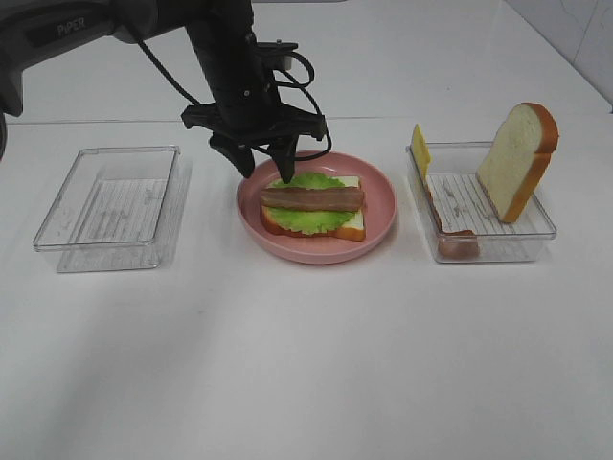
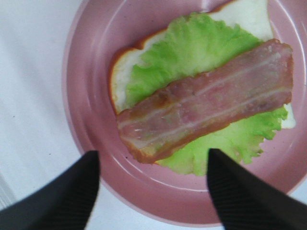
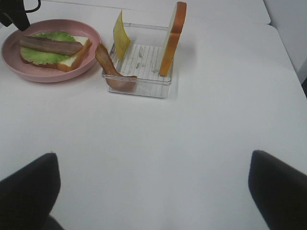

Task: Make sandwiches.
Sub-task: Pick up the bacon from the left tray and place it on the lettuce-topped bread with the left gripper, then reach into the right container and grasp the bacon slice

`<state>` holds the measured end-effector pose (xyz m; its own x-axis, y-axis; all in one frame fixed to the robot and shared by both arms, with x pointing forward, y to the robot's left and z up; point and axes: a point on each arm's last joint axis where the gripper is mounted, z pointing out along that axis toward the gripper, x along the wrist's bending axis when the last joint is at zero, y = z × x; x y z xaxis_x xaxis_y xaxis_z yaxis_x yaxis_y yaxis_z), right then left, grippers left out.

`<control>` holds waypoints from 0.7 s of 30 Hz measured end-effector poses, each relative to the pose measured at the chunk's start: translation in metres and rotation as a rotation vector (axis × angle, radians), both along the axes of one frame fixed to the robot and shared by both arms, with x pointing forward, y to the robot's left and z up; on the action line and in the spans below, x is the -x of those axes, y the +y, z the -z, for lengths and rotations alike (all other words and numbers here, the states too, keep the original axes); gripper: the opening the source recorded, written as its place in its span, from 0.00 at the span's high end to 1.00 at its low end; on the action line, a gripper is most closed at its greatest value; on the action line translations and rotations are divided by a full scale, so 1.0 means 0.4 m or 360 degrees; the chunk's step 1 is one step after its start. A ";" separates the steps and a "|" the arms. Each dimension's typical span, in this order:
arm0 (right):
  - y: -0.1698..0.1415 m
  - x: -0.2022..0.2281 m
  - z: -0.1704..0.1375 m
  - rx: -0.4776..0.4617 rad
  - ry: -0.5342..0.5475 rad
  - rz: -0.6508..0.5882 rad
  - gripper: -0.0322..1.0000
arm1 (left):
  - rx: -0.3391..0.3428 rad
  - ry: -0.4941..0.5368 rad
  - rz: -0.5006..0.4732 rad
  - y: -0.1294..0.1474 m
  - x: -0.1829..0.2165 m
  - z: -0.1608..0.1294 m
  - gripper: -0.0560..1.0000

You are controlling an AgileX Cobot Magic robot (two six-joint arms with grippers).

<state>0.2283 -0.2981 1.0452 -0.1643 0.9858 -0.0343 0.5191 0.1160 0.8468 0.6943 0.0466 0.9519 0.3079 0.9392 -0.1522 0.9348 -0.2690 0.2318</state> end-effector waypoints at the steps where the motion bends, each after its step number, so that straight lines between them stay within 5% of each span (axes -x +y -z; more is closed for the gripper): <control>1: 0.000 0.000 0.000 0.0000 0.0000 0.0000 0.02 | -0.0025 -0.0022 -0.0018 0.004 -0.003 -0.006 0.18; 4: 0.000 0.000 0.000 0.0000 0.0000 0.0000 0.02 | -0.0025 -0.0068 -0.0027 0.007 -0.005 -0.033 0.05; 16: 0.000 0.000 0.000 0.0000 0.0000 0.0000 0.02 | -0.0063 -0.0273 -0.0015 0.071 -0.024 -0.147 0.01; 19: 0.000 0.000 0.000 0.0000 0.0000 0.0000 0.02 | -0.0079 -0.0315 -0.0071 0.143 -0.050 -0.175 0.01; 21: 0.000 0.000 0.000 0.0000 0.0000 0.0000 0.02 | -0.0090 -0.0387 -0.0208 0.291 -0.083 -0.235 0.01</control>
<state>0.2283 -0.2981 1.0452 -0.1643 0.9858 -0.0343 0.5191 0.1160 0.8468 0.7275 0.1630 1.0458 0.2045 0.9783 -0.0345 0.8812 -0.1686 0.4417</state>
